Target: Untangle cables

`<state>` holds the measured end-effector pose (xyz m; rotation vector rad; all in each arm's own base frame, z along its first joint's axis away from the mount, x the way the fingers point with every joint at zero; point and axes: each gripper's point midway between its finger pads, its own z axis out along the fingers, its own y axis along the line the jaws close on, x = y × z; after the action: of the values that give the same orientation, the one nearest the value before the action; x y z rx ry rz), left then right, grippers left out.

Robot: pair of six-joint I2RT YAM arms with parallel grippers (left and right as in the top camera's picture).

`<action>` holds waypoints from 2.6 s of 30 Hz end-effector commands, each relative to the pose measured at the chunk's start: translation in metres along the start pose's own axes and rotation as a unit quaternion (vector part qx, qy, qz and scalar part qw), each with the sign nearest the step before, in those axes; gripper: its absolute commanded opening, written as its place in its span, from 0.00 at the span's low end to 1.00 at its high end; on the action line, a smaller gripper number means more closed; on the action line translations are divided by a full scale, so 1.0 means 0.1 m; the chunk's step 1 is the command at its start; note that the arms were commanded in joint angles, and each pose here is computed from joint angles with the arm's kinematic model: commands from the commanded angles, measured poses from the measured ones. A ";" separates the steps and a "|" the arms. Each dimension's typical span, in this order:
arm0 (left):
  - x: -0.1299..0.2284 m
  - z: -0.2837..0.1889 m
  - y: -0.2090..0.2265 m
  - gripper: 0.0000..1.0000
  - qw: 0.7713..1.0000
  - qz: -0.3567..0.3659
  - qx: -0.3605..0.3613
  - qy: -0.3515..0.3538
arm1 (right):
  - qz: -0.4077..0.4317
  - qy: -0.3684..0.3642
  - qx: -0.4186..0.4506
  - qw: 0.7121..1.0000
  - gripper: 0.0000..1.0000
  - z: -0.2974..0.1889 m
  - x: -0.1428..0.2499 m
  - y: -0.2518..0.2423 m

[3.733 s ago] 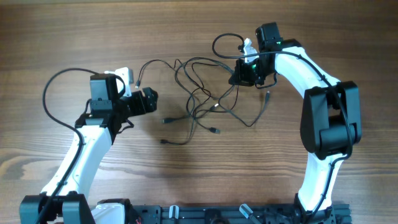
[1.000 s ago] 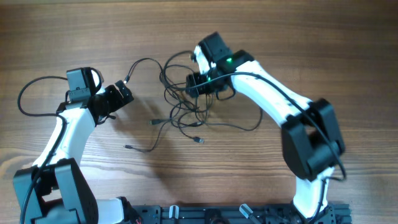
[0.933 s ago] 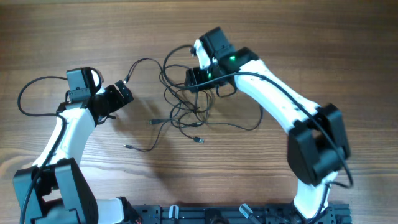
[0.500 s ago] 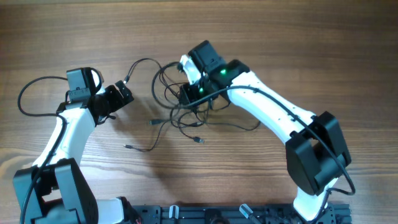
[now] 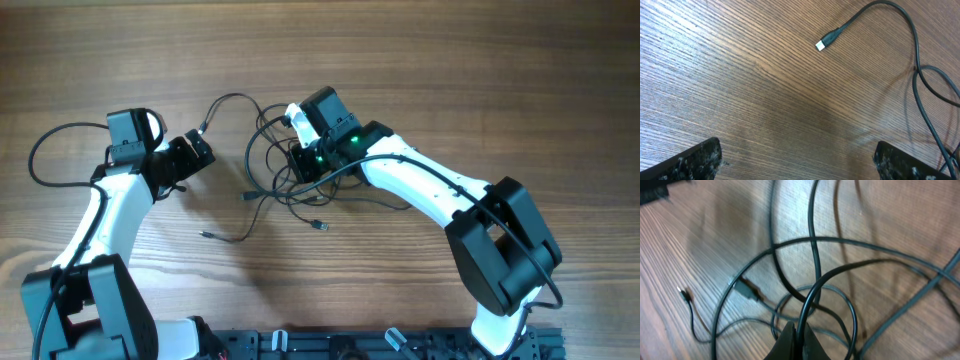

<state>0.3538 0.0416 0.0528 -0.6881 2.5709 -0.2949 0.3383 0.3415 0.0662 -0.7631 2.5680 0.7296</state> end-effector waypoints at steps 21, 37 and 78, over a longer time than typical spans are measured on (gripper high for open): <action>-0.05 -0.03 0.00 1.00 1.000 -0.004 0.000 -0.009 | -0.328 -0.397 0.035 0.857 0.04 -2.72 -1.60 1.18; 0.08 -0.04 0.02 1.00 1.000 -0.009 -0.003 0.019 | -0.282 -0.283 0.098 0.912 0.04 -2.33 -1.25 0.73; -0.63 -1.09 0.03 1.00 0.982 -0.094 0.018 -0.162 | -0.215 -0.016 -0.104 0.971 0.40 0.18 -0.21 0.68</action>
<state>0.3491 0.0796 0.1722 -0.8559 2.1984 -0.2837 0.3257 0.3958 0.1073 -1.2219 2.2349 0.8446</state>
